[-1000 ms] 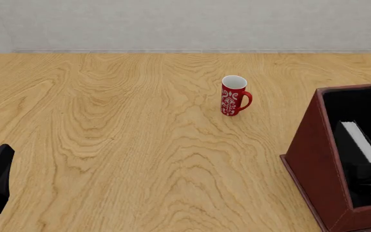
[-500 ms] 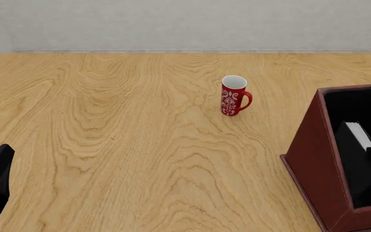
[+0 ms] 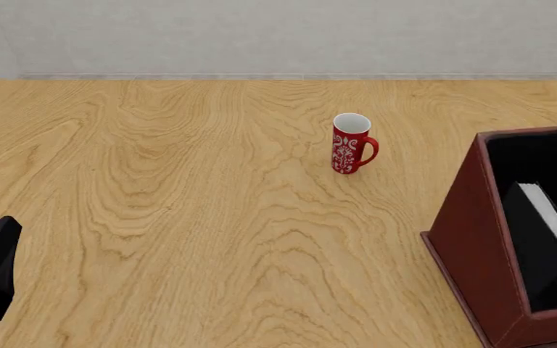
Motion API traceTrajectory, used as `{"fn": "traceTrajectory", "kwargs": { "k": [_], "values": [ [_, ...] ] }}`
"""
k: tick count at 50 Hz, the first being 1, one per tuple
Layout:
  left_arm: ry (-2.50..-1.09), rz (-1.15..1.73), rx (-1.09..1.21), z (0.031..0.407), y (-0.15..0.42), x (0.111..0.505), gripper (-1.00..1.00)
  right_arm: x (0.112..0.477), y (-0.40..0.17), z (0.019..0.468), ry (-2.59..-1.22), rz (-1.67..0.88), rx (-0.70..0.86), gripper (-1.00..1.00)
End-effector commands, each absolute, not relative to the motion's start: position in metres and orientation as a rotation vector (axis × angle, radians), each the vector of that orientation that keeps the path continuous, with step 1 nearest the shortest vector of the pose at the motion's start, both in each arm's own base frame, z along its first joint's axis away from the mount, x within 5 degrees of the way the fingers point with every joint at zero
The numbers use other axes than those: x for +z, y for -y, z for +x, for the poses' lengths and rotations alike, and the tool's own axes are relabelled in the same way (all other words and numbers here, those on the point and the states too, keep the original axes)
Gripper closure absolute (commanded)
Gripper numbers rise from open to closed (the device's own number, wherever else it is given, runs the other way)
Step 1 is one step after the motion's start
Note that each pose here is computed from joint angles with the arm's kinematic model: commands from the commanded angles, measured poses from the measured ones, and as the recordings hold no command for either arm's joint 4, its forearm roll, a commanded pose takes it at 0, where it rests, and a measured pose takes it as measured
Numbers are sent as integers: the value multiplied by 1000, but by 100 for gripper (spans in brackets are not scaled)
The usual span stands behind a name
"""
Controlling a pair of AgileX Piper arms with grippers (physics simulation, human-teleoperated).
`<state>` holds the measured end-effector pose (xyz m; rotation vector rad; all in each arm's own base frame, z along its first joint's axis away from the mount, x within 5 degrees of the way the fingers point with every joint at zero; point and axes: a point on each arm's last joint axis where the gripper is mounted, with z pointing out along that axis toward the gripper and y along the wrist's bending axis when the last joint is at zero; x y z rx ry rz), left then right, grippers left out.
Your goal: Pick up the book and place it in the left compartment of the caddy.
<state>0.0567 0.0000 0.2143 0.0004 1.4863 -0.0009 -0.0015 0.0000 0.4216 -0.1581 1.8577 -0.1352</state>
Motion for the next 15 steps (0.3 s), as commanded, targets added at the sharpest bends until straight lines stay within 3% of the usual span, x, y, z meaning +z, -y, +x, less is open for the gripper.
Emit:
{"fn": "traceTrajectory", "kwargs": {
  "k": [1, 15],
  "values": [
    [-1486, 0, -1, 57, 0, 214, -100, 473, 1, -31, -1747, -215, -118, -100],
    [-1486, 0, -1, 57, 0, 214, -100, 511, 3, -48, -1640, -221, -102, -100]
  ]
}}
